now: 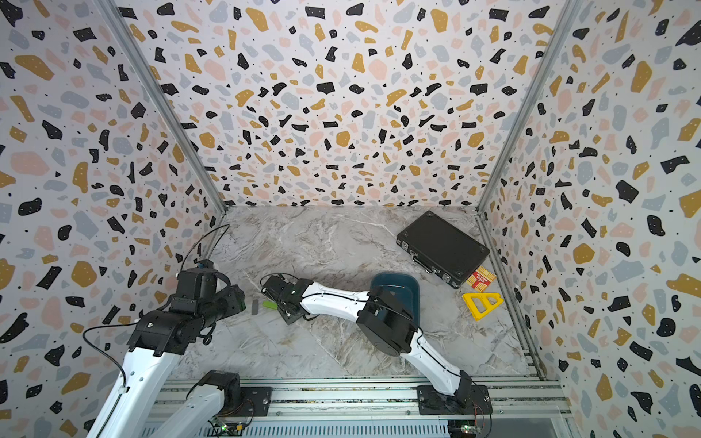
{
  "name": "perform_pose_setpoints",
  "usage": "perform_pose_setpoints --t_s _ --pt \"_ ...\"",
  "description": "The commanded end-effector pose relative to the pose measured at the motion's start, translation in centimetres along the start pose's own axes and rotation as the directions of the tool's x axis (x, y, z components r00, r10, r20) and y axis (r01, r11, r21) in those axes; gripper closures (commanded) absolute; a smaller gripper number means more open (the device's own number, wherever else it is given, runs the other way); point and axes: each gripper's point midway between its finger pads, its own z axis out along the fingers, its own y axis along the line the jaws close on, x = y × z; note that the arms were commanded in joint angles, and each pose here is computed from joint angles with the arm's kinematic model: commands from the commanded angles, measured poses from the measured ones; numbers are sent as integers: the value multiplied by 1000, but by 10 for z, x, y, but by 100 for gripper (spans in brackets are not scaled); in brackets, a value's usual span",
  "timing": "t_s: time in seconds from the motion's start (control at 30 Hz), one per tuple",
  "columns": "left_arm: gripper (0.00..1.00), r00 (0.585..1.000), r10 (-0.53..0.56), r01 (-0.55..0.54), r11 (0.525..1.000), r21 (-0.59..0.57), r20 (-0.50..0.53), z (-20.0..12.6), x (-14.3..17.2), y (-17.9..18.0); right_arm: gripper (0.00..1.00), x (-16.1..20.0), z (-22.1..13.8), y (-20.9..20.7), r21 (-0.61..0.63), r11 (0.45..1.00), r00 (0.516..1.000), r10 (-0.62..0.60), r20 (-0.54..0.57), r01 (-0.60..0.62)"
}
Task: Put the usb flash drive into the storage box
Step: Pick up the USB flash from the center of the board, then place the USB flash in the storage box.
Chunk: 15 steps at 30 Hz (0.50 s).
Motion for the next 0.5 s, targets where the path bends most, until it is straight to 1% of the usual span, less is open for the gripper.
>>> perform_pose_setpoints --t_s 0.0,0.1,0.17,0.27,0.33,0.37,0.43,0.47 --pt "36 1000 12 -12 1000 12 -10 6 0 -5 87 -25 -78 -25 5 1000 992 -12 129 12" --pt "36 999 21 -20 999 26 -41 13 3 -10 87 -10 -112 -63 6 999 986 37 164 -38" --pt "36 996 40 -37 998 44 -86 21 8 -17 87 6 -130 -110 41 994 979 96 182 -105" --pt "37 988 45 -45 999 4 -149 33 10 -16 87 39 -153 -171 102 975 964 173 203 -196" --pt "38 983 8 -10 1000 -9 -182 46 13 -19 87 63 -157 -208 126 954 949 244 200 -272" --pt "39 981 -32 30 999 -12 -189 56 15 -21 87 78 -155 -226 139 939 939 287 190 -315" --pt "42 972 -102 106 994 11 -211 76 25 -29 87 99 -151 -250 142 911 917 365 160 -388" --pt "43 969 -123 128 992 13 -214 84 28 -30 87 109 -148 -259 137 897 904 403 142 -421"
